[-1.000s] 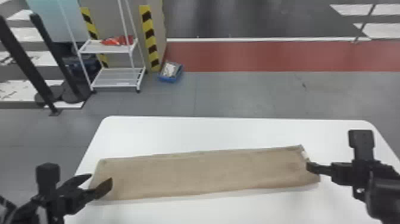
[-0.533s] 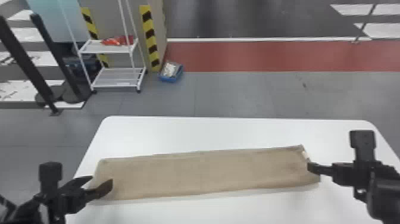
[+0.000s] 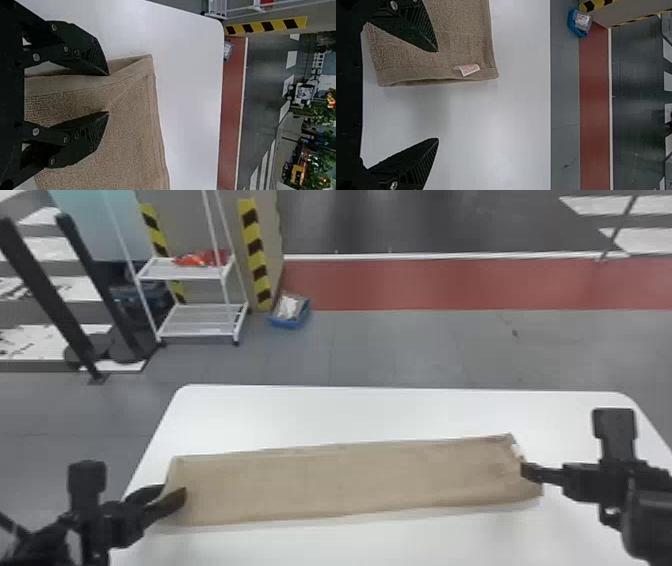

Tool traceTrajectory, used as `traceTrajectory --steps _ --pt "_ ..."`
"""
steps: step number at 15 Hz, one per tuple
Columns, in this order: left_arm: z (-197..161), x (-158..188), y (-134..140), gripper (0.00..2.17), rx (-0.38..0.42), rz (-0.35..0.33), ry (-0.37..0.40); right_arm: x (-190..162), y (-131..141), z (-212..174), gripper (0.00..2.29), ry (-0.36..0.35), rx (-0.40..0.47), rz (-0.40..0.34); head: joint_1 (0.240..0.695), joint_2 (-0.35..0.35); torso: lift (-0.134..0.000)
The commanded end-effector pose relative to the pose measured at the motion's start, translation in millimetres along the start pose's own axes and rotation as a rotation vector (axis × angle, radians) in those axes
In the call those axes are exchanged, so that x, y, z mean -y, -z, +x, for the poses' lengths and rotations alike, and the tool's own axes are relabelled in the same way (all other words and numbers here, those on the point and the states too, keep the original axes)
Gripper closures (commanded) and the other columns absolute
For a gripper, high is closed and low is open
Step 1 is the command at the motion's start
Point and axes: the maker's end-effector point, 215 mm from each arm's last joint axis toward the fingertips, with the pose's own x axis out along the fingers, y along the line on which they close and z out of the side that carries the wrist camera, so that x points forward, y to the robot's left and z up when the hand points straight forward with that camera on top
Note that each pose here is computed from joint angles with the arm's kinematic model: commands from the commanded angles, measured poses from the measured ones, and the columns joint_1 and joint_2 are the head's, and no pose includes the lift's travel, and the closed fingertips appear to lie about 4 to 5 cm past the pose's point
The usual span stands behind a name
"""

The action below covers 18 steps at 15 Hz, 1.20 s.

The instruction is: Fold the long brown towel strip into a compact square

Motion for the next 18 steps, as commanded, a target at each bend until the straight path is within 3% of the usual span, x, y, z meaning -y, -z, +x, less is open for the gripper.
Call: traceTrajectory --steps 1,3,4,5,6,13,18 --pt "1 2 7 0.82 -0.028 -0.008 0.016 -1 0 1 0.08 -0.002 0.001 0.001 0.695 0.058 0.000" --pt "2 6 10 0.82 -0.043 -0.009 0.038 1 1 0 0.08 -0.001 0.000 0.003 0.695 0.055 0.000" --pt "2 7 9 1.11 -0.046 -0.003 0.048 1 1 0 0.08 -0.001 0.000 0.003 0.695 0.054 0.000" --pt "2 8 9 1.70 -0.045 -0.014 0.049 1 1 0 0.08 -0.001 0.000 0.003 0.695 0.052 0.000" --pt "3 10 7 2.04 -0.038 -0.017 0.051 1 1 0 0.08 -0.001 0.000 0.003 0.695 0.048 0.000" --pt "-21 -14 -22 2.14 0.035 -0.035 0.023 7 7 -1 0.08 0.008 -0.004 0.015 0.695 0.048 0.000" --pt "-68 -32 -52 2.14 0.070 -0.110 -0.005 9 11 -2 0.08 0.010 -0.009 0.017 0.695 0.088 0.000"
